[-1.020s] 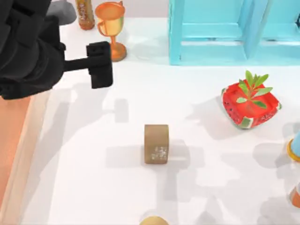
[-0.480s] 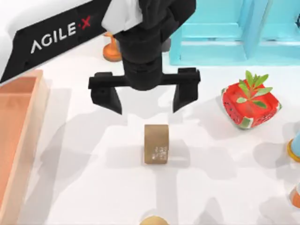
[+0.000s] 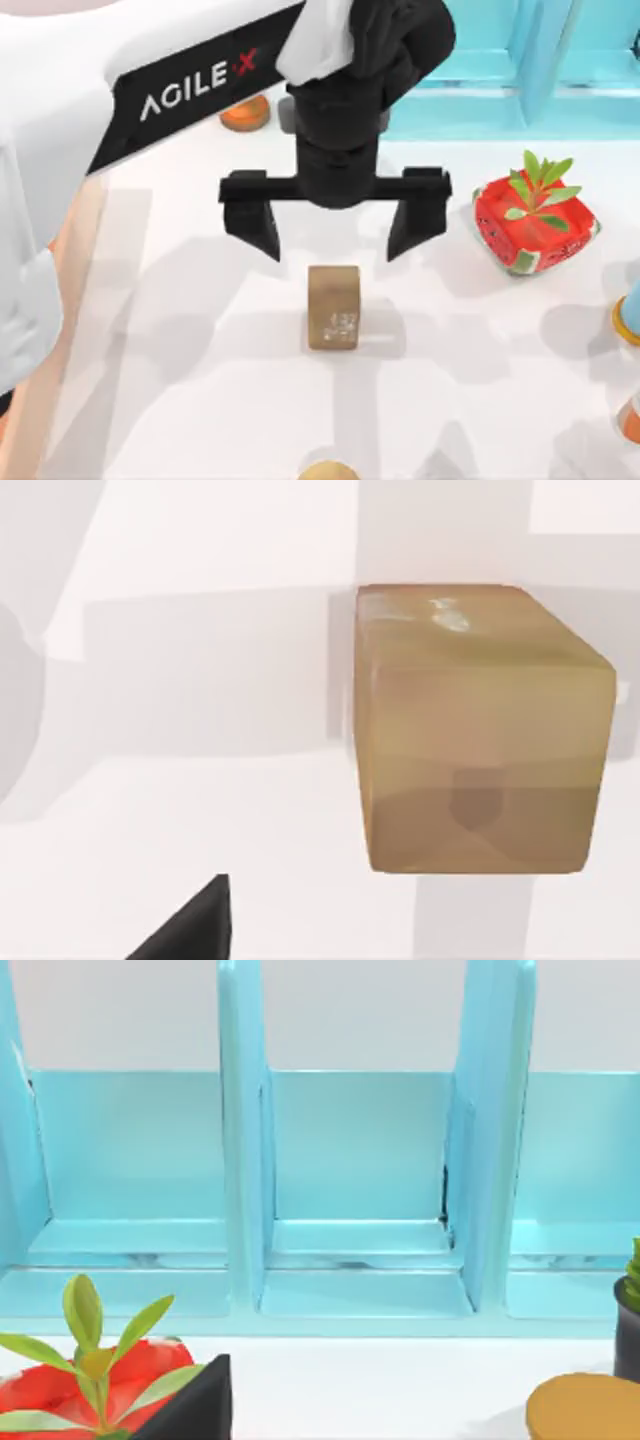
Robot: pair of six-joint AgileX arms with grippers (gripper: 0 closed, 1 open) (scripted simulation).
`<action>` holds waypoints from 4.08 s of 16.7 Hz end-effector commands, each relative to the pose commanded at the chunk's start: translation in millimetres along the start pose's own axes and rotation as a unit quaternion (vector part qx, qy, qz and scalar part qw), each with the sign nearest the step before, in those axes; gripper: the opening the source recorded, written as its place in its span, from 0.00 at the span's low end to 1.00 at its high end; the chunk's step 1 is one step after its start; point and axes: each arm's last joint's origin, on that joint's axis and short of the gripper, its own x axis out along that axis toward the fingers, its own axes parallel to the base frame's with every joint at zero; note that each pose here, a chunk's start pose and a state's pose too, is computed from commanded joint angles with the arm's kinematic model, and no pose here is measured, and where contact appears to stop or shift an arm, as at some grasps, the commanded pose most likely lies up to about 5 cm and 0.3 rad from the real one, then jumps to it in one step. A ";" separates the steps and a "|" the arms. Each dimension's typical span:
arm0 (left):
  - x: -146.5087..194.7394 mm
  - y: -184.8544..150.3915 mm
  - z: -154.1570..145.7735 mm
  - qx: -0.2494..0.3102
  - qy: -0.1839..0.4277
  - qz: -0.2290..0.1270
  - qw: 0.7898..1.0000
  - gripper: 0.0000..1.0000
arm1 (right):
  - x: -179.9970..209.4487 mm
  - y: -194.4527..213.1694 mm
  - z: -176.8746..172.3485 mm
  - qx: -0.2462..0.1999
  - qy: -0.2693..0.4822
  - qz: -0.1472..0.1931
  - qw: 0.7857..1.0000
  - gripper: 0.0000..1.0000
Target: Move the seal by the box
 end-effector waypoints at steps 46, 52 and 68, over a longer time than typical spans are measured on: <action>62.0 0.2 -0.3 0.000 0.006 0.005 1.000 0.00 | 0.0 0.0 0.0 0.000 0.000 0.000 1.000 1.00; 51.5 1.4 0.7 0.001 0.001 0.001 1.000 0.00 | 0.0 0.0 0.0 0.000 0.000 0.000 1.000 1.00; -42.4 193.9 -107.6 0.000 -0.004 -0.003 1.000 0.00 | 0.0 0.0 0.0 0.000 0.000 0.000 1.000 1.00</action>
